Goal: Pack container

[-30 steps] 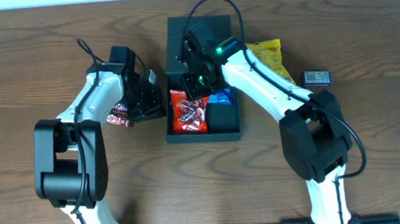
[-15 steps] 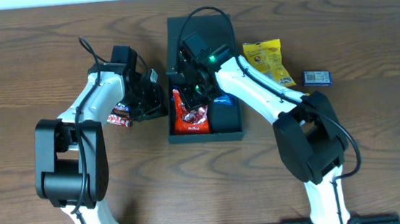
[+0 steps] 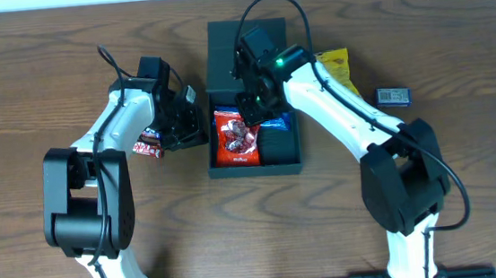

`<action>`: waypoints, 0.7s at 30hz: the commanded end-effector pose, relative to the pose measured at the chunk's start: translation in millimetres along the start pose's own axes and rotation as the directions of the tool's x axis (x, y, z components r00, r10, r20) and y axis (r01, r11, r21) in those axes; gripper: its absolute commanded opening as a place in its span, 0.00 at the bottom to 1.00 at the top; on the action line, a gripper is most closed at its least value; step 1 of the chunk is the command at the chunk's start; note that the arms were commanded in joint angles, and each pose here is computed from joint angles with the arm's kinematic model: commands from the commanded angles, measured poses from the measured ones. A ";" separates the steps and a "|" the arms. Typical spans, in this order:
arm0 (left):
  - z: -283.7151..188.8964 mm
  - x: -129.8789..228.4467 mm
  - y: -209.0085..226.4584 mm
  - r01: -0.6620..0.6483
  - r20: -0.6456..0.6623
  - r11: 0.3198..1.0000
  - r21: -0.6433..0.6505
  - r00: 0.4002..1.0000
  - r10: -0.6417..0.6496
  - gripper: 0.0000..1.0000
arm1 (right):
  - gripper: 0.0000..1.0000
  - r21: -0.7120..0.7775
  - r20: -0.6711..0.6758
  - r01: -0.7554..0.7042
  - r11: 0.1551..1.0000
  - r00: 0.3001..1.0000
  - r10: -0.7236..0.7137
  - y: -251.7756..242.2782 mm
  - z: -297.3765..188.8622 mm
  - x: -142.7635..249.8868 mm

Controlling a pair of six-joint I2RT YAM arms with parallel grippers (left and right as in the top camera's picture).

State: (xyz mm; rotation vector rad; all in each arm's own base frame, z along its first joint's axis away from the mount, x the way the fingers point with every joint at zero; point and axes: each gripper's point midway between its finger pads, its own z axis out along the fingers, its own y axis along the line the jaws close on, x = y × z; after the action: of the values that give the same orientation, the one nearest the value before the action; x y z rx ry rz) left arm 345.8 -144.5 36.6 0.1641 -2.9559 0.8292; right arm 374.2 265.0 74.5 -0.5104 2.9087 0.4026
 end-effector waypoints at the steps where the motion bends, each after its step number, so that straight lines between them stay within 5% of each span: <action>1: 2.6 2.9 -2.3 0.014 -0.014 1.000 0.016 1.000 -0.014 0.06 | 0.01 0.030 -0.015 -0.003 1.000 1.000 0.004 -7.6 10.2 9.3; 21: 2.6 -1.6 -3.6 0.018 0.003 1.000 0.021 1.000 -0.018 0.06 | 0.01 -0.051 -0.041 -0.007 0.999 0.999 0.005 4.9 56.6 21.0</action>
State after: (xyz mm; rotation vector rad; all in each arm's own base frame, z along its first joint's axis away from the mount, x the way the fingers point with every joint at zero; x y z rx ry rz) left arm 350.3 -145.2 36.9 0.1845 -2.9669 0.8385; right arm 368.6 273.3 27.5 -0.5157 2.9130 0.4453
